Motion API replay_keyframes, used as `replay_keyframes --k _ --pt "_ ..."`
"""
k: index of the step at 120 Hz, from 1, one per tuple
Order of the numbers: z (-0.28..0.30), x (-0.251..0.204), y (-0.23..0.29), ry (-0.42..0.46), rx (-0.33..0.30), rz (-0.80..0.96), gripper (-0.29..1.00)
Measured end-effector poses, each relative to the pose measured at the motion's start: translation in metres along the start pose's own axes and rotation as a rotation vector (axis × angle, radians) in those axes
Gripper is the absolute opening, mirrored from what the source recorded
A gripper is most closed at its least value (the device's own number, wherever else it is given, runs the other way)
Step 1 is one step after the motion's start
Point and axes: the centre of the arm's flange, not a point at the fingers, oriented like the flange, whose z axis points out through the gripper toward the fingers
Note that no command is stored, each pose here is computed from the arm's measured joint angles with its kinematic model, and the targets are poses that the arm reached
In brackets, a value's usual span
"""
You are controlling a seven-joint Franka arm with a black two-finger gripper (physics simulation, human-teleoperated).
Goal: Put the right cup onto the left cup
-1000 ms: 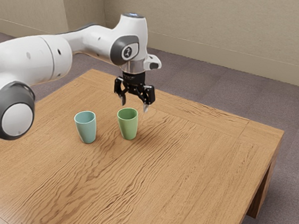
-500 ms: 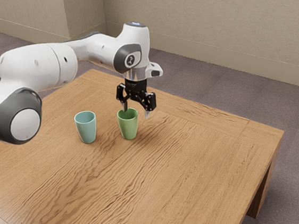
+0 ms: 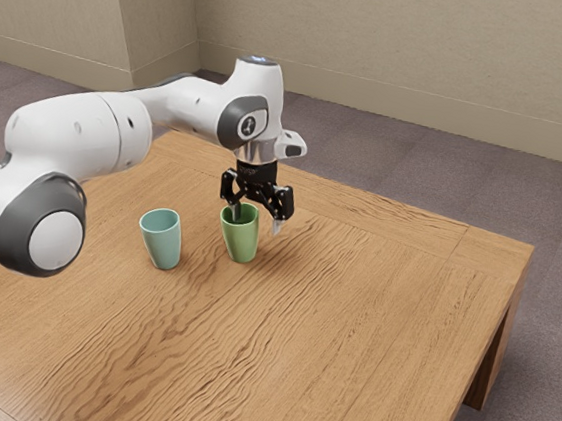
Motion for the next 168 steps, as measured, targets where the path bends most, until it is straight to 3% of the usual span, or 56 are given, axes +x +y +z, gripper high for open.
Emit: replay_keyframes --k 20,72,108,168 --pt "0.002 0.002 -0.001 0.002 -0.001 0.0 0.67" --pt "0.004 0.002 -0.006 -0.004 0.007 -0.004 0.21" --pt "0.004 0.002 -0.006 -0.002 0.008 -0.003 0.02" --pt "-0.026 -0.008 -0.008 0.017 0.019 -0.004 -0.08"
